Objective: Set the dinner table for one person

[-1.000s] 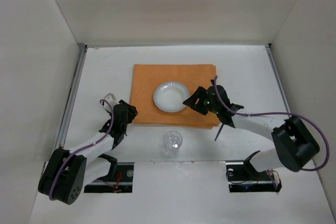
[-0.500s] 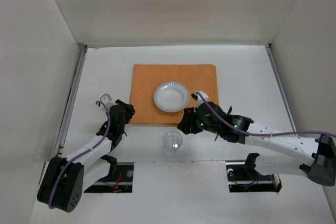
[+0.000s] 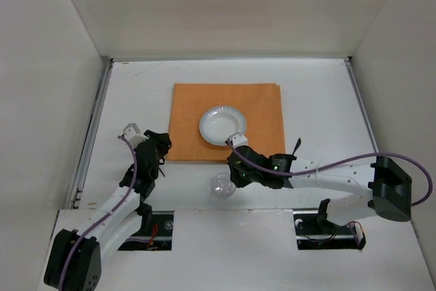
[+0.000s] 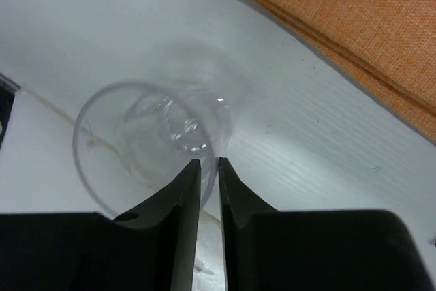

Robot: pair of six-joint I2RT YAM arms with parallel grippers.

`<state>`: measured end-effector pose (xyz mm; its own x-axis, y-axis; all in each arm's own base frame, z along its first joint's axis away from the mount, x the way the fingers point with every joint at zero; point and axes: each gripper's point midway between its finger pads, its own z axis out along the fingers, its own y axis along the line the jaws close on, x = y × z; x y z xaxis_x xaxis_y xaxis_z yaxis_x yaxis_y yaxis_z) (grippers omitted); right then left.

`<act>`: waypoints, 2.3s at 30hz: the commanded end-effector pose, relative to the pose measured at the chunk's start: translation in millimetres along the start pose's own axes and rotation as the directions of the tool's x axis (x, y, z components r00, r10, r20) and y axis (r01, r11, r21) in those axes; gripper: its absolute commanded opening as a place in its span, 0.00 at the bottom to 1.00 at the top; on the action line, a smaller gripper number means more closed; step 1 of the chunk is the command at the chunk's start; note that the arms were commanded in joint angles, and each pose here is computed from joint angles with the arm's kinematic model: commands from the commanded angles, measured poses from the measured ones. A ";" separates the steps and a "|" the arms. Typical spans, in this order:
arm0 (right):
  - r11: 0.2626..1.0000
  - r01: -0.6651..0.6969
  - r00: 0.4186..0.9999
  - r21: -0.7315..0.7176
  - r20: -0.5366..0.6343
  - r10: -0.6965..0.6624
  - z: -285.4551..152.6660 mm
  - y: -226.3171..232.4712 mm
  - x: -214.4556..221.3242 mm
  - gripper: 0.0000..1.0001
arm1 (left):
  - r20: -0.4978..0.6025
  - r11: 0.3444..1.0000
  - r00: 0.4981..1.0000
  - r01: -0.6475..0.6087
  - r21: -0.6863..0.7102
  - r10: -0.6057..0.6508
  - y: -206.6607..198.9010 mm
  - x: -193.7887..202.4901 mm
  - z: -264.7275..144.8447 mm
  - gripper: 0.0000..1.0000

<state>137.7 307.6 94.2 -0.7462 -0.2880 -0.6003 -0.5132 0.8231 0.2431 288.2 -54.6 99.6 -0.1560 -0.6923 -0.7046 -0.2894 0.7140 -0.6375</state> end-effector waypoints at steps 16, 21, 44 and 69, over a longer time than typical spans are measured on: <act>0.934 -0.356 0.736 -0.034 0.605 0.303 -66.2 -118.1 -243.3 0.08 | -0.022 0.990 0.995 -0.099 0.098 0.102 -28.1 13.2 -6.6 0.17; 0.844 -0.526 0.682 0.104 0.645 0.345 -47.7 -222.4 -267.5 0.08 | -0.052 0.989 0.992 -0.109 0.097 0.115 -28.9 22.2 -2.9 0.19; 0.692 -0.623 0.743 0.365 0.553 0.377 26.9 -349.3 -254.9 0.10 | -0.089 0.992 0.991 -0.091 0.087 0.099 -24.1 32.6 4.5 0.32; 0.719 -0.604 0.730 0.344 0.600 0.327 -22.3 -313.9 -265.5 0.56 | -0.080 0.993 0.994 -0.069 0.096 0.077 -24.7 28.8 2.6 0.35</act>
<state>495.2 114.6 135.9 -0.5746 0.3005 -0.7613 0.2498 0.9502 0.1866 286.0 -89.0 72.0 -0.3085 -0.6136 -0.7269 -0.2258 0.7895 -0.5707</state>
